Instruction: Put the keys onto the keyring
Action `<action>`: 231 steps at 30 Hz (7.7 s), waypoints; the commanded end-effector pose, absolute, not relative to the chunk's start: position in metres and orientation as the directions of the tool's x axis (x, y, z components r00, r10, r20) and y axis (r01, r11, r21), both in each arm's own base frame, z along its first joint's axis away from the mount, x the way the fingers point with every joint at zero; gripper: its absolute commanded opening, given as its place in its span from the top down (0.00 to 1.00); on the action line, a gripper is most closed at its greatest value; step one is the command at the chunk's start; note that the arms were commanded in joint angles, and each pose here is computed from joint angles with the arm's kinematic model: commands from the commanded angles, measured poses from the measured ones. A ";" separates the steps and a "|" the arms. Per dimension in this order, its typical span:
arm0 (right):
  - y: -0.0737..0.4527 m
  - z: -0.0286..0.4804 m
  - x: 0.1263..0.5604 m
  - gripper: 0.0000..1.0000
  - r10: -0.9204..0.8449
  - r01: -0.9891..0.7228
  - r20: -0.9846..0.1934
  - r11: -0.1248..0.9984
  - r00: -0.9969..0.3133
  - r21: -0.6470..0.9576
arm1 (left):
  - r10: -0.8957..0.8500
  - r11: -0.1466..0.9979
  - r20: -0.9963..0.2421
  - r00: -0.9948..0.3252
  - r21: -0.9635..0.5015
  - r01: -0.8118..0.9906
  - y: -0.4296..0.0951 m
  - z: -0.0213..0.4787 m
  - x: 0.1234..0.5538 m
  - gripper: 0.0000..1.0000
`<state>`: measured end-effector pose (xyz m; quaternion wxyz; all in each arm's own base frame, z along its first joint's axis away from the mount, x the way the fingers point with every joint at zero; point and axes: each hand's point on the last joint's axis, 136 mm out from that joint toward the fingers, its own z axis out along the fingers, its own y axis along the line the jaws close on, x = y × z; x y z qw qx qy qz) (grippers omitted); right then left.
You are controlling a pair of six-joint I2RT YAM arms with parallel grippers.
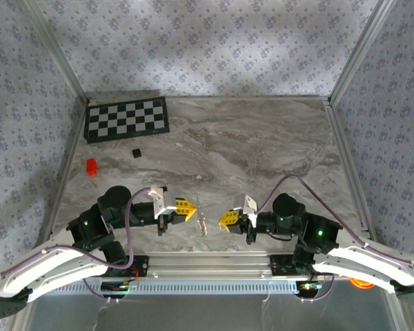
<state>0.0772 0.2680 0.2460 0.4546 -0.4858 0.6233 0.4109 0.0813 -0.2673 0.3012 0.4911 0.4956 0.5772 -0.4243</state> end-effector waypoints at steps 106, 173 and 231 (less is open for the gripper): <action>0.280 0.293 0.075 1.00 -0.149 -0.982 -0.985 0.156 0.085 -0.108 | 0.239 0.026 -0.968 0.072 0.081 0.996 -0.290 0.291 0.072 1.00; 0.289 0.288 0.075 1.00 -0.182 -0.987 -0.982 0.136 0.055 -0.081 | 0.250 0.021 -0.965 0.083 0.091 0.996 -0.290 0.290 0.069 1.00; 0.282 0.267 0.079 1.00 -0.191 -0.971 -0.973 0.172 0.130 -0.164 | 0.198 0.151 -0.977 -0.083 -0.053 0.987 -0.302 0.295 0.091 1.00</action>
